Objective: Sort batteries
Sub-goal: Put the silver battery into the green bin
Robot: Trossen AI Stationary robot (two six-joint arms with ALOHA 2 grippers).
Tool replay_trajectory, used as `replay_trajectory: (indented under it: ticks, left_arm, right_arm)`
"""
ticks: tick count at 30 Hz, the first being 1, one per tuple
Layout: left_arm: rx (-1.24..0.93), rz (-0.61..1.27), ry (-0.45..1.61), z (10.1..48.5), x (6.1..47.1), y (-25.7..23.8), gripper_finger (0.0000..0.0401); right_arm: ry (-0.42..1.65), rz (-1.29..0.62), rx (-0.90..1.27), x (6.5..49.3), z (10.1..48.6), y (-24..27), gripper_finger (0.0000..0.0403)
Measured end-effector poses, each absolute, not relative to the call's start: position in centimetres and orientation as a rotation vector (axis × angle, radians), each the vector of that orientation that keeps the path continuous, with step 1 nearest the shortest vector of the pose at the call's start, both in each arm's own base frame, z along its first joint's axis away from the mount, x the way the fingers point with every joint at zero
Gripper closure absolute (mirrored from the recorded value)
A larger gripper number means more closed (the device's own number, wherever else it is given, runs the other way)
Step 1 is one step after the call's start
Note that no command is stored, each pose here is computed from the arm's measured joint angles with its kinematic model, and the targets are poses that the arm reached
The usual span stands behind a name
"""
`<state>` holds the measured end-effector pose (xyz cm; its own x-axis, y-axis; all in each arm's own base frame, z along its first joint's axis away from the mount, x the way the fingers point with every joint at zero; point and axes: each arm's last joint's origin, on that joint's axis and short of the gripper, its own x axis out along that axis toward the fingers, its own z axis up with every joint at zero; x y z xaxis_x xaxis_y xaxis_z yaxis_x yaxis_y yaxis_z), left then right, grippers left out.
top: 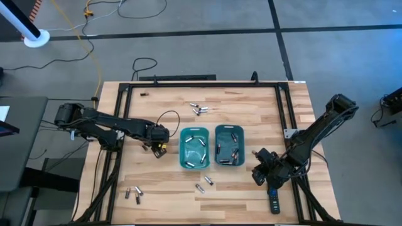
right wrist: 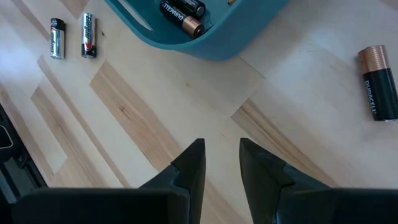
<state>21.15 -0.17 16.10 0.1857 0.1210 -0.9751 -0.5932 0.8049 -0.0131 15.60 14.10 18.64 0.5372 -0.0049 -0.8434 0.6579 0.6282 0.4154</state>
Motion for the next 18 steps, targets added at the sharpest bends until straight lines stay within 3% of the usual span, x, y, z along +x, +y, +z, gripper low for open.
replay_trajectory:
  ticks: [18]
  left_arm:
    - [-0.422, 0.599, 1.331, 16.0, 20.6, 1.0, 0.0262]
  right_arm:
    - [0.929, -0.448, 0.816, 15.6, 18.7, 14.1, 0.0287]
